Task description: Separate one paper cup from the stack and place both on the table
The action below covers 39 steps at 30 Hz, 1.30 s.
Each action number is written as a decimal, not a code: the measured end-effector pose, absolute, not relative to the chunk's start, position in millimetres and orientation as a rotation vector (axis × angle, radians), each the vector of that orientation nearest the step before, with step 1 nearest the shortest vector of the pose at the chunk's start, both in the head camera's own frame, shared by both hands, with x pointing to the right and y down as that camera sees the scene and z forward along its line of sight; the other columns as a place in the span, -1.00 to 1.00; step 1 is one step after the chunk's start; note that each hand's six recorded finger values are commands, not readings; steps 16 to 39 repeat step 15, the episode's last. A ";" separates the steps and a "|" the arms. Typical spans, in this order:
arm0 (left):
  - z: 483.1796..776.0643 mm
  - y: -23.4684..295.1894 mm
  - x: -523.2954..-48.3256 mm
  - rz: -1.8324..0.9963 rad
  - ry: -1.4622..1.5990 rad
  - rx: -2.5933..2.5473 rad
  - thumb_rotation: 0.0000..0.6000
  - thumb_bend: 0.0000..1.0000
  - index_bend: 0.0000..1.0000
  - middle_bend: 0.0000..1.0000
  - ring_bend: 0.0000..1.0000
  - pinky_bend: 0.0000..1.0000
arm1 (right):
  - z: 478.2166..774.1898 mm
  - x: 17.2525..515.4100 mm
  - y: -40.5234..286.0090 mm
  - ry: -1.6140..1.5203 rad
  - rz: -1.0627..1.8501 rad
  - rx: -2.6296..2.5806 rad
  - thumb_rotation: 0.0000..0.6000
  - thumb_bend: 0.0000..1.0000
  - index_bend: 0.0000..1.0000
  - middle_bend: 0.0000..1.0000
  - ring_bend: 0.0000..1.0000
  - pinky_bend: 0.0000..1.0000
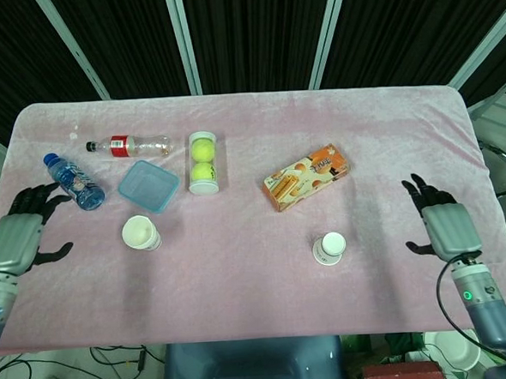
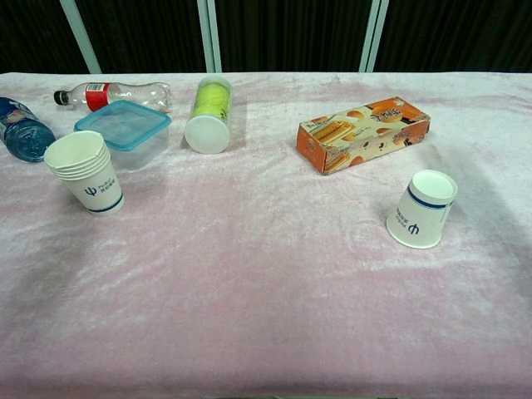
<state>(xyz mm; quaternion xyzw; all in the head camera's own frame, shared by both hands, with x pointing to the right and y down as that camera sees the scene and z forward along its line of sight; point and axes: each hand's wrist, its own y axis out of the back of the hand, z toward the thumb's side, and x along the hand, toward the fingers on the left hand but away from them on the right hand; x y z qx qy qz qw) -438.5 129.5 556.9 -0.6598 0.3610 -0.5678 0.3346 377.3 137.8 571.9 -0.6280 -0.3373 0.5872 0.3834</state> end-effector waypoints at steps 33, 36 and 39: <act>544.5 209.3 -506.4 -1.478 1.062 -1.688 1.00 -0.54 -0.62 -0.90 -1.00 -1.00 | 539.7 428.0 215.0 -0.815 1.412 -1.488 1.00 -0.87 -1.00 -1.00 -0.72 -0.58; 544.5 209.3 -506.4 -1.478 1.062 -1.688 1.00 -0.54 -0.62 -0.90 -1.00 -1.00 | 539.7 428.0 215.0 -0.815 1.412 -1.488 1.00 -0.87 -1.00 -1.00 -0.72 -0.58; 544.5 209.3 -506.4 -1.478 1.062 -1.688 1.00 -0.54 -0.62 -0.90 -1.00 -1.00 | 539.7 428.0 215.0 -0.815 1.412 -1.488 1.00 -0.87 -1.00 -1.00 -0.72 -0.58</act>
